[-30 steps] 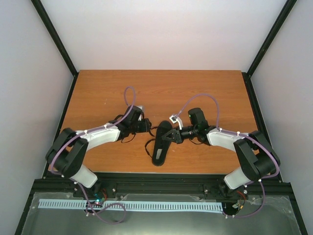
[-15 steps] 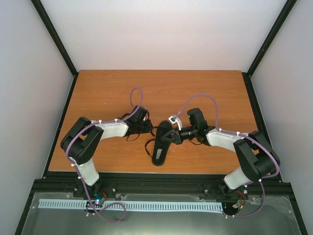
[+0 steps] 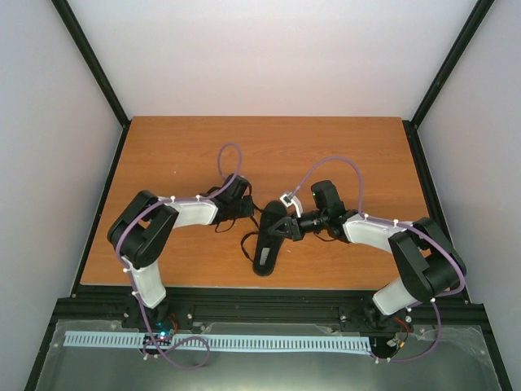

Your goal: Tie the shoes

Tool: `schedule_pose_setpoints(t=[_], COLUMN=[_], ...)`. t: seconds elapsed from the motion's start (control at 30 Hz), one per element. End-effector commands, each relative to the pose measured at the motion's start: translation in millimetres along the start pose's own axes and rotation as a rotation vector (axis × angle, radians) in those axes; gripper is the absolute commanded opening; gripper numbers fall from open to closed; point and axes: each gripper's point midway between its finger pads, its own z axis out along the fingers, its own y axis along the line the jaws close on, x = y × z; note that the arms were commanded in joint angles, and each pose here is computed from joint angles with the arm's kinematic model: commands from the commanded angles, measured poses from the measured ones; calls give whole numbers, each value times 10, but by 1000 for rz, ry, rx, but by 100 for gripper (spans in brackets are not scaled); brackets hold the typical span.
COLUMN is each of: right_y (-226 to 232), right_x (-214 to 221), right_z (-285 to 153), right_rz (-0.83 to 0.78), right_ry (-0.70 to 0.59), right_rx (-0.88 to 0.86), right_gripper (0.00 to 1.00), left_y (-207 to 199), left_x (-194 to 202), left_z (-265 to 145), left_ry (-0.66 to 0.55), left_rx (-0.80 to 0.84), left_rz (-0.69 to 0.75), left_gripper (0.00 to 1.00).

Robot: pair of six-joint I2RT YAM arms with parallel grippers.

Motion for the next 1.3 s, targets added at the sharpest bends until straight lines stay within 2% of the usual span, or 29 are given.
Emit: schedule_pose_setpoints(t=[0.0, 0.13, 0.23, 0.4, 0.53, 0.7, 0.93, 1.1, 1.27], right_y=[-16, -34, -76, -104, -125, -164, -165, -173, -179], right_x=[-10, -31, -48, -100, -116, -101, -103, -103, -101], right_z=[12, 4, 3, -7, -17, -12, -5, -6, -8], right_rz=[-28, -26, -10, 4, 16, 25, 26, 29, 31], right_ry=[-2, -6, -8, -18, -24, -22, -21, -23, -24], right_rx=[20, 39, 63, 91, 111, 122, 120, 124, 128], right_gripper=[3, 3, 3, 3, 3, 3, 3, 3, 3], left_y=[111, 39, -7, 82, 90, -321, -982, -1513, -1623], left_x=[-174, -316, -278, 99, 632, 1165, 1407, 1458, 1460], left_z=[-230, -680, -993, -1348, -1472, -1664, -1919, -1993, -1817], left_ry=[-85, -175, -175, -26, 199, 384, 484, 486, 469], left_rx=[-67, -15, 29, 40, 49, 202, 438, 597, 591], left_rz=[-9, 9, 46, 51, 55, 99, 189, 237, 229], left_gripper=[1, 1, 1, 1, 1, 1, 1, 1, 1])
